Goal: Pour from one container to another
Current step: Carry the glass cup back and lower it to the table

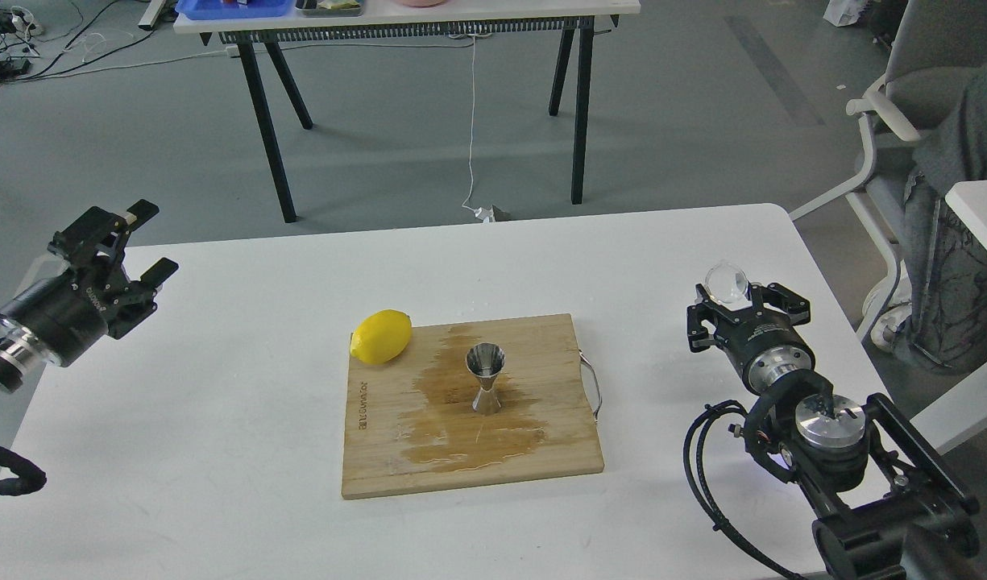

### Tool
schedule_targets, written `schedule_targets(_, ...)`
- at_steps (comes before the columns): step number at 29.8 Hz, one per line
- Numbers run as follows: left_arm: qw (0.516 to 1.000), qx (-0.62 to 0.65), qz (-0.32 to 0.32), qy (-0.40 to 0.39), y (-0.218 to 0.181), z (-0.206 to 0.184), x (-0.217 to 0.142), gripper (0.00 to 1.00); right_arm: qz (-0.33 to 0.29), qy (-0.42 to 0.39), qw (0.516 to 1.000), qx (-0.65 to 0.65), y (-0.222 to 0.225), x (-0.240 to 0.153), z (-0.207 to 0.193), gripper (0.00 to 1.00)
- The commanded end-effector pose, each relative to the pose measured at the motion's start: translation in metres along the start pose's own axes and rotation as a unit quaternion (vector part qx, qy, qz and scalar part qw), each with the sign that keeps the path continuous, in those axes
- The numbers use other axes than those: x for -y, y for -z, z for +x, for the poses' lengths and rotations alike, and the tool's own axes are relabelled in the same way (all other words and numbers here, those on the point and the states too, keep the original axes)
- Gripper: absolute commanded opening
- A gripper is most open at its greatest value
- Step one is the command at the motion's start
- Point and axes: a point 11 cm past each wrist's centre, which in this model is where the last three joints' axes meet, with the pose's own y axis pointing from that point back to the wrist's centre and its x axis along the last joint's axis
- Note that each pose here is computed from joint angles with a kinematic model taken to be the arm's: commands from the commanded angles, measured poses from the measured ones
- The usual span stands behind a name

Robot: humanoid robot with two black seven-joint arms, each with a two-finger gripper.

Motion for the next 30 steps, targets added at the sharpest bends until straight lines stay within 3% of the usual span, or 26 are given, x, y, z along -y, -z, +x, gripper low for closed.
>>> schedule_targets(1, 1.0, -0.002, 0.0, 0.0, 0.001, -0.001, 0.0, 1.0, 0.005, -0.048, 0.999, 0.022, 0.008, -0.005, 0.02, 0.39)
schedule_targets(9, 1.0, -0.001, 0.003, -0.002, 0.002, 0.001, -0.003, 1.0, 0.013, -0.119, 0.991, 0.061, 0.006, -0.006, 0.04, 0.4)
schedule_targets(30, 1.0, -0.003, 0.004, 0.0, 0.004, -0.001, -0.002, 1.0, 0.026, -0.136, 0.987, 0.085, 0.012, 0.006, 0.047, 0.43)
